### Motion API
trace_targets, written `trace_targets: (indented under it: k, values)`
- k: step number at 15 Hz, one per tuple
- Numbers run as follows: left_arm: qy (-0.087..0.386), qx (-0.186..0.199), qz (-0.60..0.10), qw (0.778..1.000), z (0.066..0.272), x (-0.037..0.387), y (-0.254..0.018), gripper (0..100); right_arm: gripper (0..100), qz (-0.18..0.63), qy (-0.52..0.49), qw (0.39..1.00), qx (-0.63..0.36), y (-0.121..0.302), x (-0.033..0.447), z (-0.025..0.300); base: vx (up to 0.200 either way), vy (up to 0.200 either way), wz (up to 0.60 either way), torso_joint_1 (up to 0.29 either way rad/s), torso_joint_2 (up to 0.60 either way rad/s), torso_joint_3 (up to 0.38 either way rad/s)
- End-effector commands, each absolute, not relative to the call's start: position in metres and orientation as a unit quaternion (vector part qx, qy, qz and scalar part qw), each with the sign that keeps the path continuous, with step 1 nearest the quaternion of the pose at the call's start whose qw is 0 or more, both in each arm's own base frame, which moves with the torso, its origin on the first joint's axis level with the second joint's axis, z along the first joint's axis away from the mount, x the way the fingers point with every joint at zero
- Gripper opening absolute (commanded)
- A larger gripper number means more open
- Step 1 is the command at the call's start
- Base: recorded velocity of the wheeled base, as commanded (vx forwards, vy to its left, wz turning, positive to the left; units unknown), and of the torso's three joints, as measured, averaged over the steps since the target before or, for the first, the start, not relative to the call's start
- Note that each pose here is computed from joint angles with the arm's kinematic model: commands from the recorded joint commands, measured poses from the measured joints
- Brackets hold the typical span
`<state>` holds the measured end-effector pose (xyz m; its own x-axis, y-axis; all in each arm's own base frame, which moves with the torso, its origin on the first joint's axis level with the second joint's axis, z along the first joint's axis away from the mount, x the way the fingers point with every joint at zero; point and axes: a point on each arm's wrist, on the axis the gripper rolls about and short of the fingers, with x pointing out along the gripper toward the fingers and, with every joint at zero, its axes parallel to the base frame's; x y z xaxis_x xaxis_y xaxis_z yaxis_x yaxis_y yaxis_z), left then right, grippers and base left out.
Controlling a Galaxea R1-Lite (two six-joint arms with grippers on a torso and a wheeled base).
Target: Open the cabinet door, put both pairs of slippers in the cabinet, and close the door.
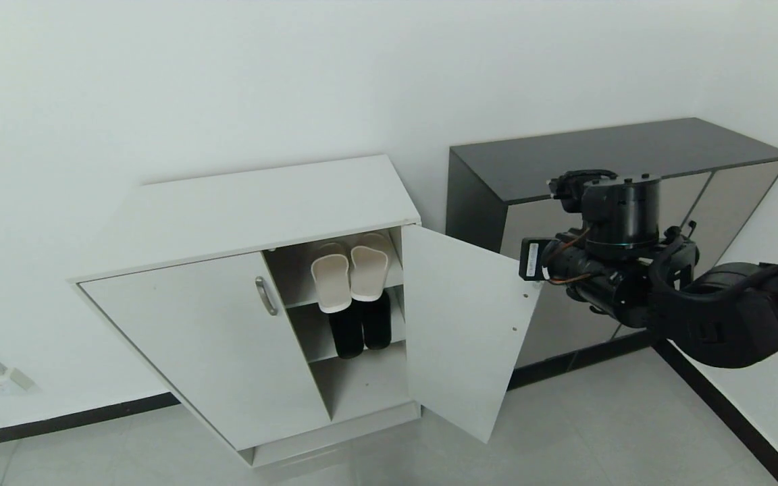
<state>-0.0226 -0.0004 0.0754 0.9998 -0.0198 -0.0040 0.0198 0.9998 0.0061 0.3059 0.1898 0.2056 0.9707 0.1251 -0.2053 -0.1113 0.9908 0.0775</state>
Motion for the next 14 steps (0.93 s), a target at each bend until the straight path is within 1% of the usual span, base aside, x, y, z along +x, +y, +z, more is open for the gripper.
trace_targets:
  k: [1, 6, 14]
  values:
    - [0.002, 0.003, -0.010, 1.000, 0.075, -0.023, 0.000, 0, 0, 0.044, 0.118, 0.992, 0.028, 0.185, 0.322, 0.192, 0.000, 0.000, 0.00, 0.000, 0.00, 0.000]
    - [0.002, 0.003, -0.010, 1.000, 0.075, -0.023, 0.000, 0, 0, 0.040, 0.118, 0.992, 0.035, 0.179, 0.344, 0.174, 0.000, 0.000, 0.00, 0.000, 0.00, 0.000]
    - [0.002, 0.002, -0.010, 1.000, 0.075, -0.023, 0.000, 0, 0, 0.034, 0.119, 0.992, 0.034, 0.180, 0.356, 0.159, 0.000, 0.000, 0.00, 0.000, 0.00, 0.000]
